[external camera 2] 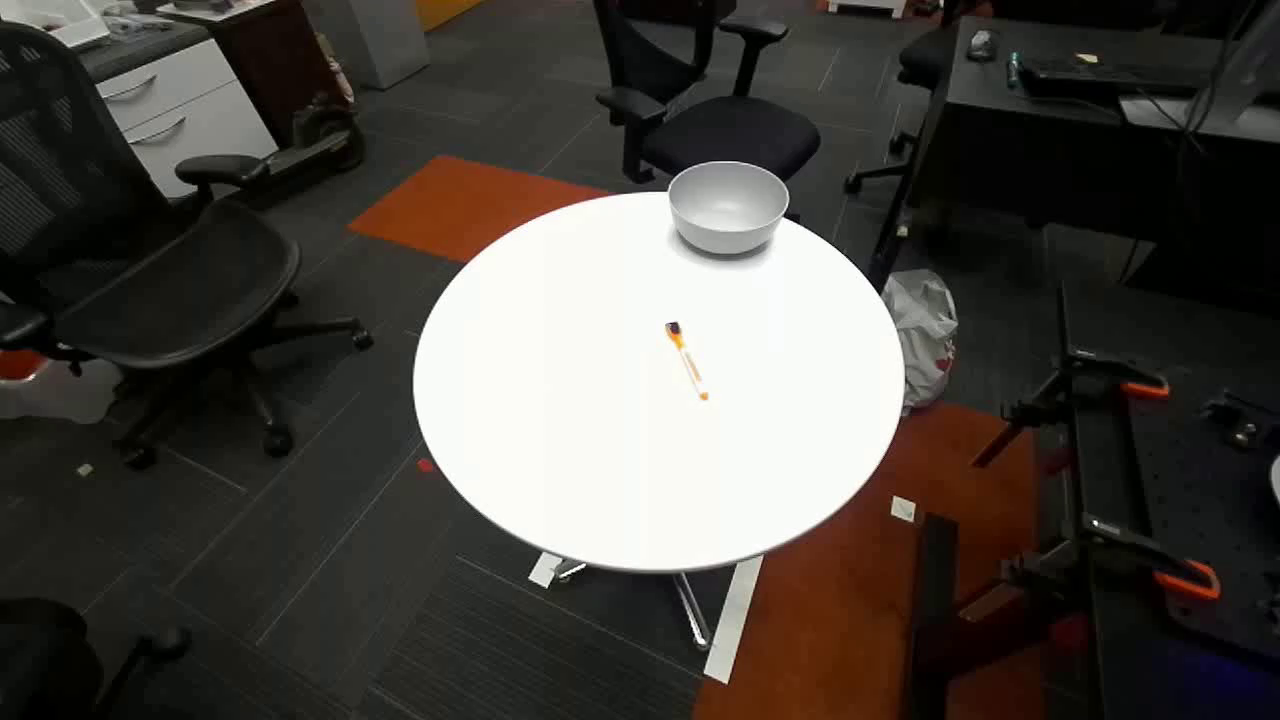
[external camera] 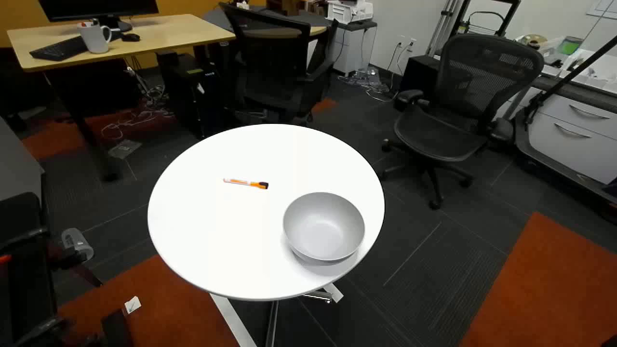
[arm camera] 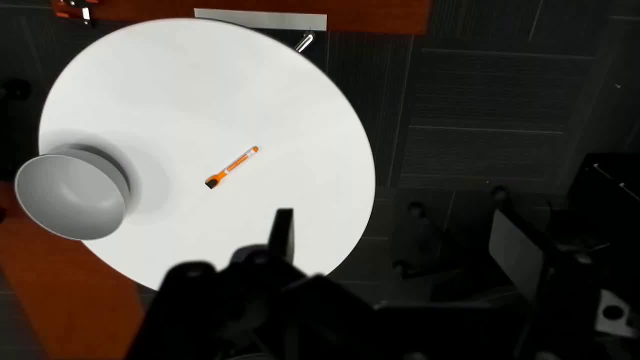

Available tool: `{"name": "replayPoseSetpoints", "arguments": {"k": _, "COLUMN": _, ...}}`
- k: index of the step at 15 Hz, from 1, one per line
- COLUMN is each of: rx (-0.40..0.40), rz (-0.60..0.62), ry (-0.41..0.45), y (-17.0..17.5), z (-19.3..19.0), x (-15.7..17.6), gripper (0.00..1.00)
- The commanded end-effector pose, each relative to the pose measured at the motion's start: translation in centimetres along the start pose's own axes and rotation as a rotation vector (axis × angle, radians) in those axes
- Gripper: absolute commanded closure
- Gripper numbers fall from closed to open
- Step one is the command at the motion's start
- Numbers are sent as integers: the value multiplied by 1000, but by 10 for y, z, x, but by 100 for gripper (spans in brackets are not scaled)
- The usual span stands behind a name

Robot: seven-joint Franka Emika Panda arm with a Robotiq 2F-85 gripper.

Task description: Put the pen in the bowl

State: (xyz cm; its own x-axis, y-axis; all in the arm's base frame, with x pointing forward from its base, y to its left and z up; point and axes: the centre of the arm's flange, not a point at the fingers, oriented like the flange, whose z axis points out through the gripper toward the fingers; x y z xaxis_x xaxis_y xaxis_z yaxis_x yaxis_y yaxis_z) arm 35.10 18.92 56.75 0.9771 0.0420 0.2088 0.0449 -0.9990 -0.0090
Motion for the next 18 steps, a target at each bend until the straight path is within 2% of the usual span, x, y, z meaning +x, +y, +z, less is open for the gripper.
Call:
{"name": "replayPoseSetpoints", "arguments": {"k": 1, "rx": 0, "rz": 0, "ry": 0, "y": 0, "z": 0, "x": 0, "gripper": 0}}
{"name": "replayPoseSetpoints", "arguments": {"k": 6, "rx": 0, "rz": 0, "ry": 0, "y": 0, "z": 0, "x": 0, "gripper": 0}}
{"name": "replayPoseSetpoints", "arguments": {"k": 10, "rx": -5, "rz": 58, "ry": -9, "y": 22, "z": 22, "x": 22, "gripper": 0}}
{"name": "replayPoseSetpoints", "arguments": {"k": 14, "rx": 14, "rz": 208, "ry": 19, "y": 61, "z": 71, "x": 61, "gripper": 0}}
{"name": "replayPoseSetpoints", "arguments": {"k": 18, "rx": 46, "rz": 329, "ry": 28, "y": 89, "z": 143, "x": 93, "gripper": 0}}
